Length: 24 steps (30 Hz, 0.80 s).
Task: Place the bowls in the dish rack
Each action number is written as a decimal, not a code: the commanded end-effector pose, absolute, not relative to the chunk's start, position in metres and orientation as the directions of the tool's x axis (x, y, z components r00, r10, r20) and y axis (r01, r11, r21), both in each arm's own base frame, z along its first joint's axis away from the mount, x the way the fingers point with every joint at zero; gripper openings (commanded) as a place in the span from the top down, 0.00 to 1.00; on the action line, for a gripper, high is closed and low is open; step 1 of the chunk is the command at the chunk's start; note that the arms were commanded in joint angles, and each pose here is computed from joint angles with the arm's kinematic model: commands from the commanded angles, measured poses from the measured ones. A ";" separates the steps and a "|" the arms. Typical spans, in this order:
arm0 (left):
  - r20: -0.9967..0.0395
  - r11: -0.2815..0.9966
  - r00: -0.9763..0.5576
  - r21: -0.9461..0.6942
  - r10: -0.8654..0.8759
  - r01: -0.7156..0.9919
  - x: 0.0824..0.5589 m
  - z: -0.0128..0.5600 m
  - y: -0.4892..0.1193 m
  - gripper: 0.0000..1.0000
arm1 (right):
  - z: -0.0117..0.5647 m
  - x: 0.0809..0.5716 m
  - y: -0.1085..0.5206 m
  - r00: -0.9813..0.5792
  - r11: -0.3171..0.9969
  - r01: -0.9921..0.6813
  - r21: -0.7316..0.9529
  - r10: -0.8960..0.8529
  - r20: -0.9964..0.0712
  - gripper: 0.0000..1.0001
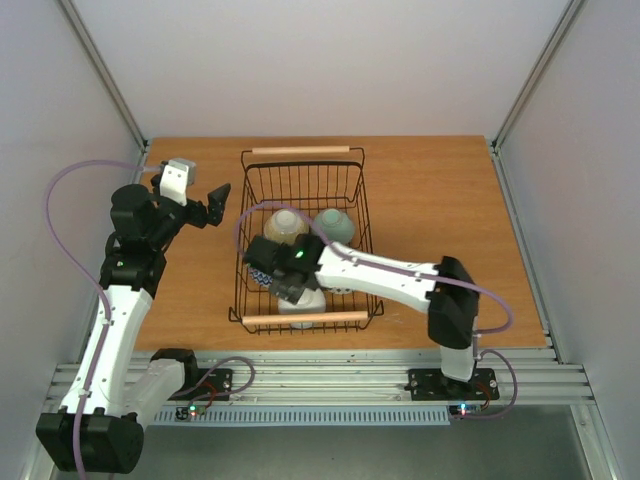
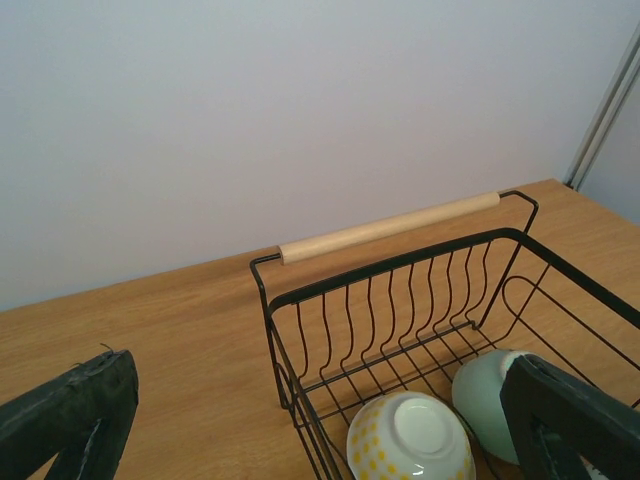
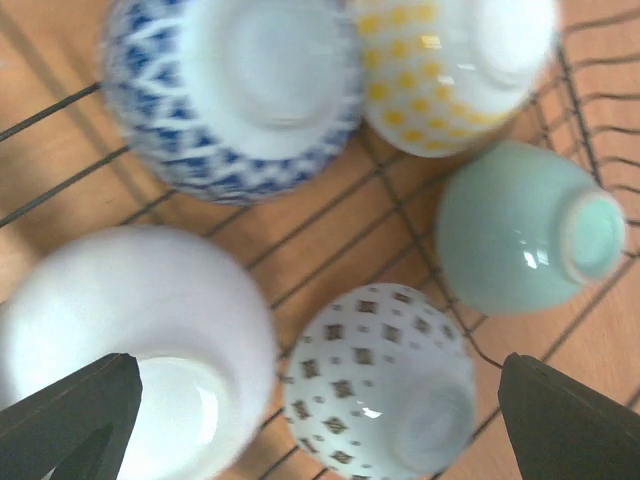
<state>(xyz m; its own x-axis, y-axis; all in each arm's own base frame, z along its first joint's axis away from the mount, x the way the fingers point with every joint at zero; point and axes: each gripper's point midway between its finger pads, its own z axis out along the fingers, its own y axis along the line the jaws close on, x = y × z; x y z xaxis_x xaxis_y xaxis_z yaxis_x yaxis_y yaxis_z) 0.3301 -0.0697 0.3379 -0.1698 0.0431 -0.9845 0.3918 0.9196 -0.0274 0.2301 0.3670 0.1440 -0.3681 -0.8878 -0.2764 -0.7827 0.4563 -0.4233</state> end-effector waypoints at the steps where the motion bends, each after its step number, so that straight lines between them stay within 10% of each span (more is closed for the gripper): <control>1: -0.991 0.909 -0.126 -0.013 0.044 0.416 0.327 0.349 -0.073 0.01 | 0.192 0.276 0.334 -0.490 0.683 -0.632 -0.366 -0.718 -0.494 0.01; 12: -0.979 0.921 -0.195 -0.024 0.057 0.389 0.342 0.330 -0.069 0.01 | 0.259 0.341 0.142 -0.653 0.987 -0.004 -0.160 -0.124 -0.747 0.01; 24: -0.931 0.961 -0.355 -0.020 0.083 0.277 0.376 0.287 -0.048 0.01 | 0.191 0.303 0.049 -0.694 0.952 0.293 -0.087 0.149 -0.705 0.01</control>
<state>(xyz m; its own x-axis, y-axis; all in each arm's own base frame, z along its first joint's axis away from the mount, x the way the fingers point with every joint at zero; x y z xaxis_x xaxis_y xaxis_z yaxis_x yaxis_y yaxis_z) 0.3688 -0.0572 0.2755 -0.3831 0.0598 -0.9217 0.3121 0.9476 -0.0682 0.3092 0.0544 0.1919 -0.7420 0.0588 -0.6678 0.2248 0.9603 -0.1653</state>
